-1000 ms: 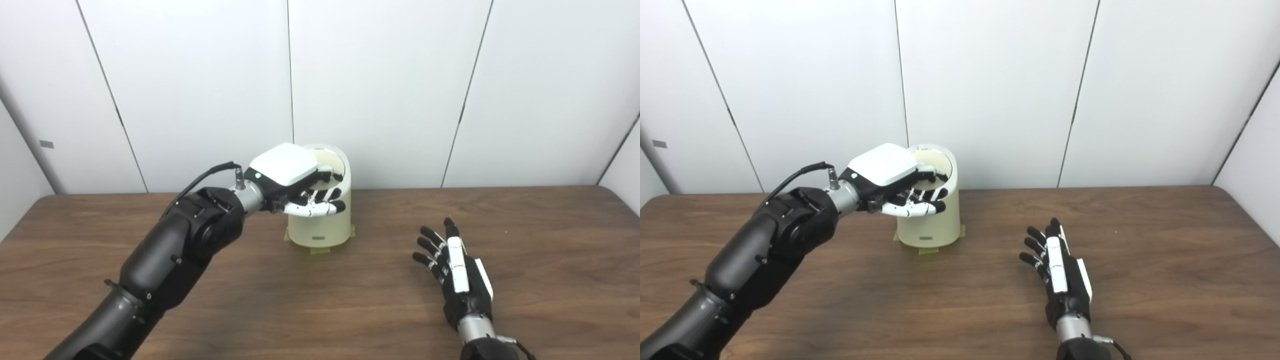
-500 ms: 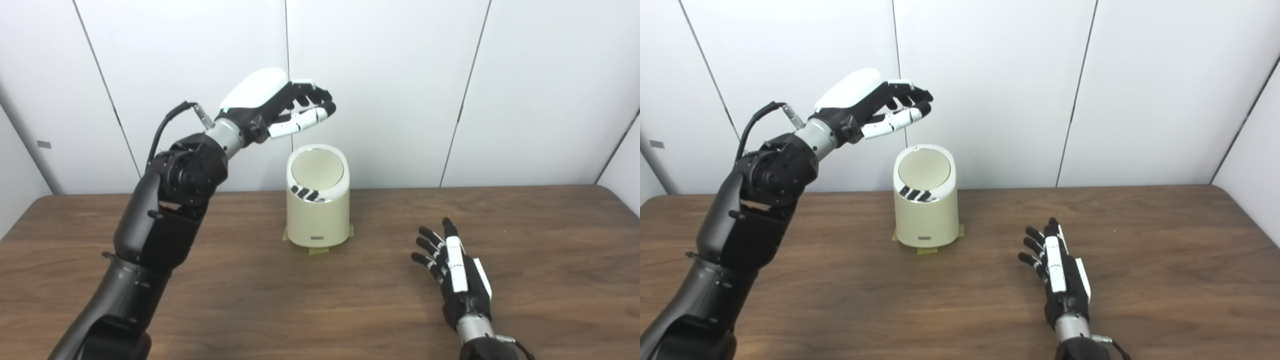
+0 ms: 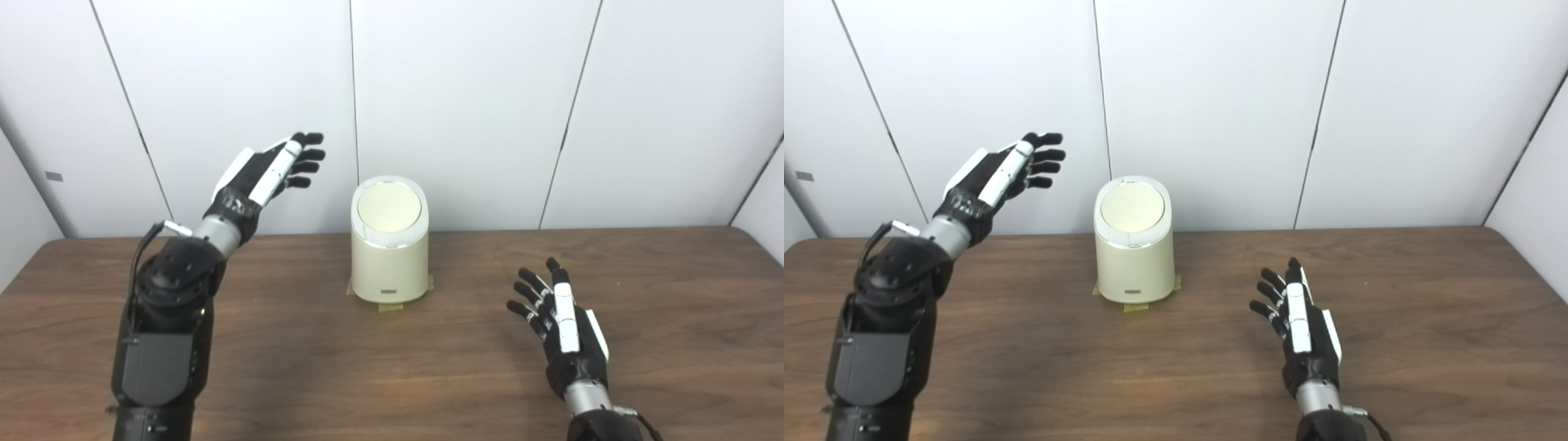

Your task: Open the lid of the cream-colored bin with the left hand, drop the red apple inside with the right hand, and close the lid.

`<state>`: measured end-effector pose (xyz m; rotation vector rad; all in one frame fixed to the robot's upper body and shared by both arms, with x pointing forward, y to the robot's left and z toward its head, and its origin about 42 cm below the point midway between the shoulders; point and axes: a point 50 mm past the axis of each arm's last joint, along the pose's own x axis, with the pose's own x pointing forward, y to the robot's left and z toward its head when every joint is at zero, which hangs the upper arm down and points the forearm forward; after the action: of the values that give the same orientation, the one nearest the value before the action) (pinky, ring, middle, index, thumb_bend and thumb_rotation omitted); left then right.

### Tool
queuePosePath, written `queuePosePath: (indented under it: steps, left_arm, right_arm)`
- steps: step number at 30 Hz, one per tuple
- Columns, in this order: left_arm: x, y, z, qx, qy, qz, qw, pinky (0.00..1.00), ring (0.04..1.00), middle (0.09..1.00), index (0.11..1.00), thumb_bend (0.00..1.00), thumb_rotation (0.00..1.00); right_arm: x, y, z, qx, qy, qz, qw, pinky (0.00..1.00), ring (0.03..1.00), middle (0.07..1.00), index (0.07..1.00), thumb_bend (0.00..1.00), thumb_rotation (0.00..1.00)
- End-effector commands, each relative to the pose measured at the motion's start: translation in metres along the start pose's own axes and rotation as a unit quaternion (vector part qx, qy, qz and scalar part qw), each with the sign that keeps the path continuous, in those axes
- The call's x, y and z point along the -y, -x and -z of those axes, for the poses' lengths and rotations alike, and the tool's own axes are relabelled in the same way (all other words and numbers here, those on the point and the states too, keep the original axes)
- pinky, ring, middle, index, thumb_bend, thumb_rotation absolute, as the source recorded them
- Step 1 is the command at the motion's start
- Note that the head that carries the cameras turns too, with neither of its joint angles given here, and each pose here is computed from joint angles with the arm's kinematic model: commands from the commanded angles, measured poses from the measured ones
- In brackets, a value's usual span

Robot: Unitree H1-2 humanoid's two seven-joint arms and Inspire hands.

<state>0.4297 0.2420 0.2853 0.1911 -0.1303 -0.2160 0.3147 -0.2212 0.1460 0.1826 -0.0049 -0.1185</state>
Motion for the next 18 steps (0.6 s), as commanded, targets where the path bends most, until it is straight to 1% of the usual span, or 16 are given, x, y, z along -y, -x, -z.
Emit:
queuePosePath:
  steps: [1, 4, 6, 10, 12, 15, 18]
  left_arm:
    - [-0.004, 0.0, -0.02, 0.051, 0.024, -0.012, 0.998, 0.88, 0.89, 0.89, 0.913, 0.41, 1.0]
    - [-0.009, 0.016, 0.0, 0.051, 0.064, -0.024, 0.996, 0.92, 0.922, 0.922, 0.944, 0.45, 1.0]
    - [-0.012, 0.027, 0.015, 0.045, 0.086, -0.036, 0.995, 0.94, 0.937, 0.944, 0.961, 0.48, 1.0]
    - [-0.013, 0.051, 0.039, 0.036, 0.106, -0.05, 0.992, 0.97, 0.975, 0.987, 0.996, 0.48, 1.0]
    - [-0.011, 0.063, 0.05, 0.033, 0.118, -0.059, 0.991, 0.99, 0.986, 0.993, 0.999, 0.48, 1.0]
    - [-0.006, 0.079, 0.064, 0.032, 0.125, -0.069, 0.989, 1.0, 0.983, 0.988, 0.998, 0.46, 1.0]
    - [-0.002, 0.092, 0.075, 0.028, 0.129, -0.075, 0.988, 1.0, 0.997, 0.998, 1.0, 0.43, 1.0]
  right_arm:
    - [-0.002, -0.007, -0.021, 0.045, -0.007, -0.019, 0.999, 0.75, 0.866, 0.875, 0.998, 0.53, 0.92]
    - [0.0, -0.007, -0.022, 0.049, -0.008, -0.02, 0.999, 0.74, 0.862, 0.872, 0.99, 0.54, 0.89]
    - [0.001, -0.007, -0.023, 0.051, -0.004, -0.02, 0.999, 0.74, 0.86, 0.87, 0.988, 0.54, 0.89]
    - [0.005, -0.007, -0.022, 0.056, 0.008, -0.02, 0.998, 0.77, 0.874, 0.878, 0.992, 0.53, 0.89]
    - [0.007, -0.008, -0.021, 0.059, 0.018, -0.022, 0.998, 0.8, 0.895, 0.89, 0.997, 0.53, 0.91]
    - [0.011, -0.009, -0.02, 0.058, 0.026, -0.022, 0.998, 0.87, 0.943, 0.925, 1.0, 0.54, 0.91]
    - [0.014, -0.009, -0.019, 0.056, 0.033, -0.025, 0.998, 0.94, 0.987, 0.962, 1.0, 0.56, 0.93]
